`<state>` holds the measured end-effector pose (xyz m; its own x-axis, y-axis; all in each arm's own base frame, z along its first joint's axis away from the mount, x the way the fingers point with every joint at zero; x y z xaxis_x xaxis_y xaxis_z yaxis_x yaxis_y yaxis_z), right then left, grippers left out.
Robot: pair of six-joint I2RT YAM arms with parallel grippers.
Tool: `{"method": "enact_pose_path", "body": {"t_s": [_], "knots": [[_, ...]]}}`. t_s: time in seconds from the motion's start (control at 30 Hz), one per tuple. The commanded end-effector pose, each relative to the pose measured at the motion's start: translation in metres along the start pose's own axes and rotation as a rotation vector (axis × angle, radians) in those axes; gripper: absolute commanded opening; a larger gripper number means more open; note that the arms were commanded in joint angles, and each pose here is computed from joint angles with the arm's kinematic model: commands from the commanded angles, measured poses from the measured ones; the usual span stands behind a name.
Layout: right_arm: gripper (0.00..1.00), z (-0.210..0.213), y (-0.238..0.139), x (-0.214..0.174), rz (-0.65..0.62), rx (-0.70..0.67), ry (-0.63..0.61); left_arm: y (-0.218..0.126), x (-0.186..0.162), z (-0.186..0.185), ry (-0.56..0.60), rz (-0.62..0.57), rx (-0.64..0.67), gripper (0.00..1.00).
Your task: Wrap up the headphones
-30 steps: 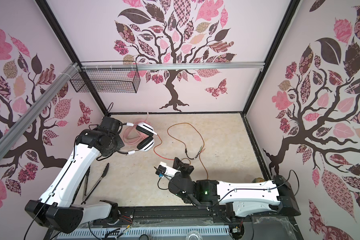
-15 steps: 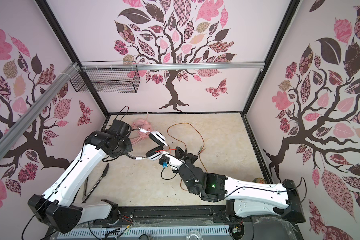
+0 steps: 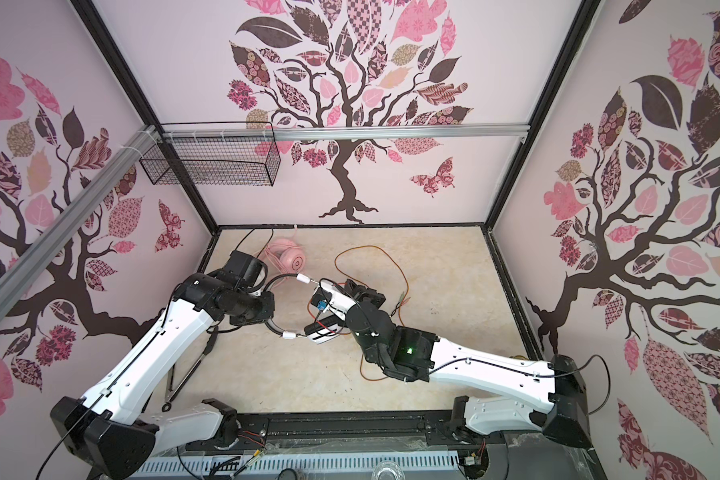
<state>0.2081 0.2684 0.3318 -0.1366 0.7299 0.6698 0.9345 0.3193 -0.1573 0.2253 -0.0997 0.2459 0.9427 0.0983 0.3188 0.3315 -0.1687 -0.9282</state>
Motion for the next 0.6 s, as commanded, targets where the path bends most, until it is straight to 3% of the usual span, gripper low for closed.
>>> {"method": "enact_pose_path", "body": {"t_s": [0.0, 0.33, 0.57], "knots": [[0.00, -0.006, 0.005, 0.013, -0.030, 0.008, 0.064, -0.002, -0.004, -0.016, 0.035, -0.012, -0.136, 0.00], [0.00, 0.001, 0.030, 0.033, -0.055, 0.039, 0.090, -0.001, -0.014, -0.029, 0.093, 0.017, -0.188, 0.00], [0.00, -0.037, 0.068, 0.012, 0.063, -0.025, 0.223, -0.001, -0.019, -0.031, 0.108, 0.035, -0.205, 0.00]]}}
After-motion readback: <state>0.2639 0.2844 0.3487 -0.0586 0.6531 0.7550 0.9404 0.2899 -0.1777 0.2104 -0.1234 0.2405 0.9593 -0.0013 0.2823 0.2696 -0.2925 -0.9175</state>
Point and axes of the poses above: each gripper's point midway between its finger pads, its own y axis out along the fingers, its own z axis along the line the jaws close on, x = y × z, the point moved 5 cm from there along -y, back along the fingers
